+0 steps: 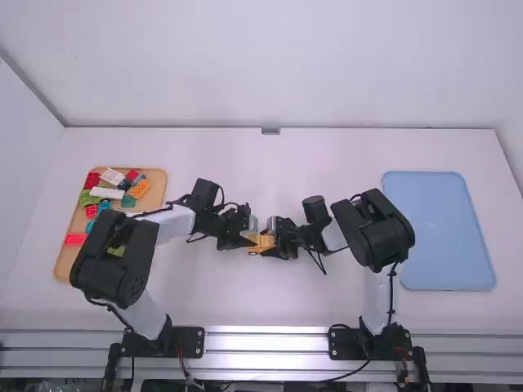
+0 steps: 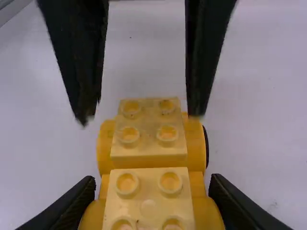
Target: Assemble lego blocks to make yellow taxi
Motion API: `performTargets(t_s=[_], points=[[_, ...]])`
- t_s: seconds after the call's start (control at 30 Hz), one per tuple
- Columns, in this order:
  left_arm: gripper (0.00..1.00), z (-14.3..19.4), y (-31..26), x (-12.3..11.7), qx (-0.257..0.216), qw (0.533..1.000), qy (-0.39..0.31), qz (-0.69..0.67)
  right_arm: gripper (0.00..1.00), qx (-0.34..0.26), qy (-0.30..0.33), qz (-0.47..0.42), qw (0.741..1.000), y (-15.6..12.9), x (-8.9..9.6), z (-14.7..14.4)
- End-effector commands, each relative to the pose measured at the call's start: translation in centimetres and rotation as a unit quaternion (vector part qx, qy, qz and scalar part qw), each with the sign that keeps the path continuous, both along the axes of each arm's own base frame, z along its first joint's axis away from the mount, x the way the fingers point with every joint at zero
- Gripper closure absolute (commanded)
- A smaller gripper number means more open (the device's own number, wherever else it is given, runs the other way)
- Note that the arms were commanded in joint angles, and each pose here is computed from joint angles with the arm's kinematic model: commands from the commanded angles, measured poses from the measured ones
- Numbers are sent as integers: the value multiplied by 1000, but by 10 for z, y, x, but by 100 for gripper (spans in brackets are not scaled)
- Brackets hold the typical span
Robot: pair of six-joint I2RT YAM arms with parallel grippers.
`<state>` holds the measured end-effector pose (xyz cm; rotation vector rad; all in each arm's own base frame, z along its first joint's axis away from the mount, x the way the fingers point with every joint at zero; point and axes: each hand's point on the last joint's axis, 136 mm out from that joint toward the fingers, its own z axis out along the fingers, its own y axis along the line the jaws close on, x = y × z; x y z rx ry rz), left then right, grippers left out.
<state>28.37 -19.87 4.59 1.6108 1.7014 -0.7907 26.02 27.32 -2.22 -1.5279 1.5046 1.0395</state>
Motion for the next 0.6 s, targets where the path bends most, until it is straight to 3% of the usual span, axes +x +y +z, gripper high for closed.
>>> performTargets(t_s=[0.0, 0.03, 0.07, 0.17, 0.3, 0.57], points=[[75, 32, 5, 13, -23, 999, -32, 8, 49, -14, 14, -11, 1000, -1, 1, -8], [91, 29, 8, 13, -13, 999, -27, 13, 49, -14, 15, -12, 1000, -1, 1, -8], [98, 22, 12, 11, 2, 1000, -18, 18, 49, -15, 14, -12, 1000, -1, 1, -8], [98, -5, 17, -2, 42, 999, 8, 21, 48, -13, 16, -11, 1000, -1, 0, -8], [98, -30, 12, -16, 45, 999, 24, 9, 48, -14, 16, -11, 1000, -1, 0, -8], [98, -36, 4, -17, 51, 999, 13, 6, 48, -12, 13, -9, 1000, 0, 0, -8]])
